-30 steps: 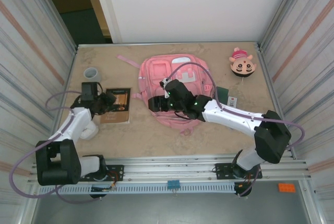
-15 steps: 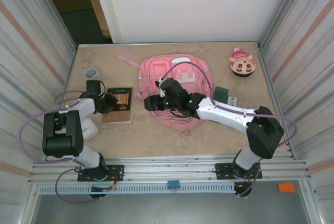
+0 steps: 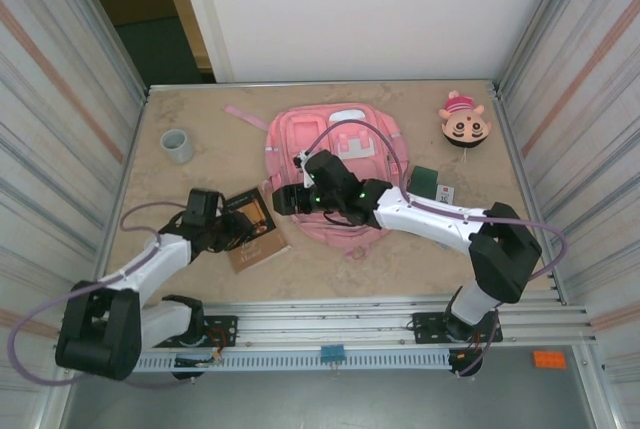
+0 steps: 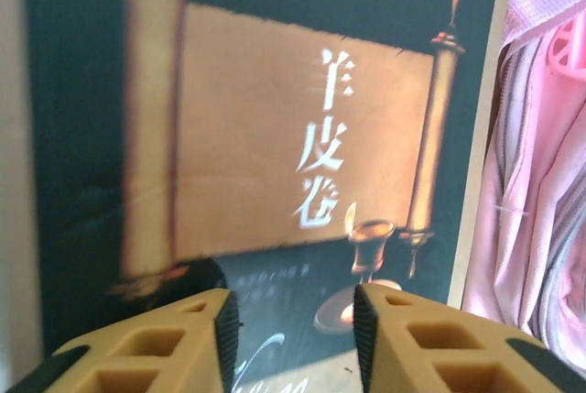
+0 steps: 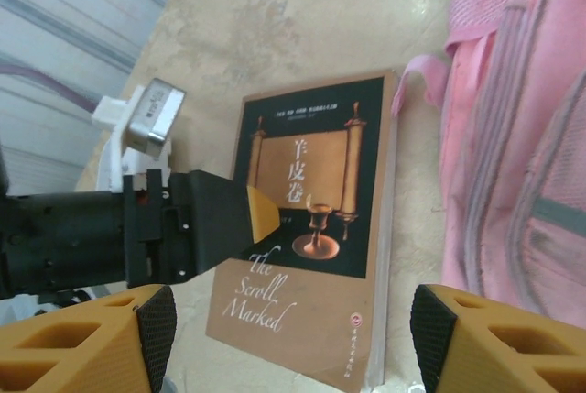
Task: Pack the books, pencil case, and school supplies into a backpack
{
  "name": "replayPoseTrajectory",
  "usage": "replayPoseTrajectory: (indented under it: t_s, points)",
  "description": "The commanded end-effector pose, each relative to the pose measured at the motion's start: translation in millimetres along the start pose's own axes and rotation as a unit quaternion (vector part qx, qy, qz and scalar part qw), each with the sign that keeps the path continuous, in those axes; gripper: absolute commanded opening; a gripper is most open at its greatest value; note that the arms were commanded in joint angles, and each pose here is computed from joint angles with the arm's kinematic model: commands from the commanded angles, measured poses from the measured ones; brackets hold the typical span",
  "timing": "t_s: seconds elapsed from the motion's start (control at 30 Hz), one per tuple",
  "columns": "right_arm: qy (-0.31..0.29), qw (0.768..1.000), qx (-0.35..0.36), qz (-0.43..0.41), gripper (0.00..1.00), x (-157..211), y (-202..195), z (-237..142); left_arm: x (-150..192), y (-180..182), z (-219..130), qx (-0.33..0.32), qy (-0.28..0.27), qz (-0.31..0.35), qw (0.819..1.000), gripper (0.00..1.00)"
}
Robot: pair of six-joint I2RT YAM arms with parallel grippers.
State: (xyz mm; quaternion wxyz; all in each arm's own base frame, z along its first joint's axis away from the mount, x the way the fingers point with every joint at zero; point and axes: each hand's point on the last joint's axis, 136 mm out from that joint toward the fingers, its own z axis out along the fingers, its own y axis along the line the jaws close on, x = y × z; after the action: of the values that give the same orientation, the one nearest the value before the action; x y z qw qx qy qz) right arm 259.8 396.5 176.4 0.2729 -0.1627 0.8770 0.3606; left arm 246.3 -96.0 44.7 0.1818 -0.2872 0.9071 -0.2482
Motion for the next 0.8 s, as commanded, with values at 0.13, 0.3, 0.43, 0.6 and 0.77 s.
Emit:
replayPoseTrajectory:
  t_s: [0.13, 0.3, 0.43, 0.6, 0.77]
  points:
    - [0.058, 0.998, -0.011, 0.002, 0.69, 5, 17, 20, -16, 1, -42, 0.01, -0.032, 0.018, 0.999, 0.5]
    - [0.11, 0.994, 0.008, -0.003, 0.68, 17, 17, 48, -26, 15, -53, 0.046, -0.043, -0.003, 0.998, 0.52]
    - [0.146, 0.988, 0.046, -0.012, 0.68, 27, 12, 70, -40, 22, -59, 0.073, -0.077, -0.014, 0.994, 0.54]
    - [0.179, 0.979, 0.095, -0.019, 0.68, 40, -6, 94, -43, 38, -54, 0.051, -0.089, -0.04, 0.994, 0.54]
    - [0.202, 0.966, 0.155, -0.034, 0.69, 49, -36, 107, -36, 39, -39, 0.068, -0.064, -0.05, 0.994, 0.53]
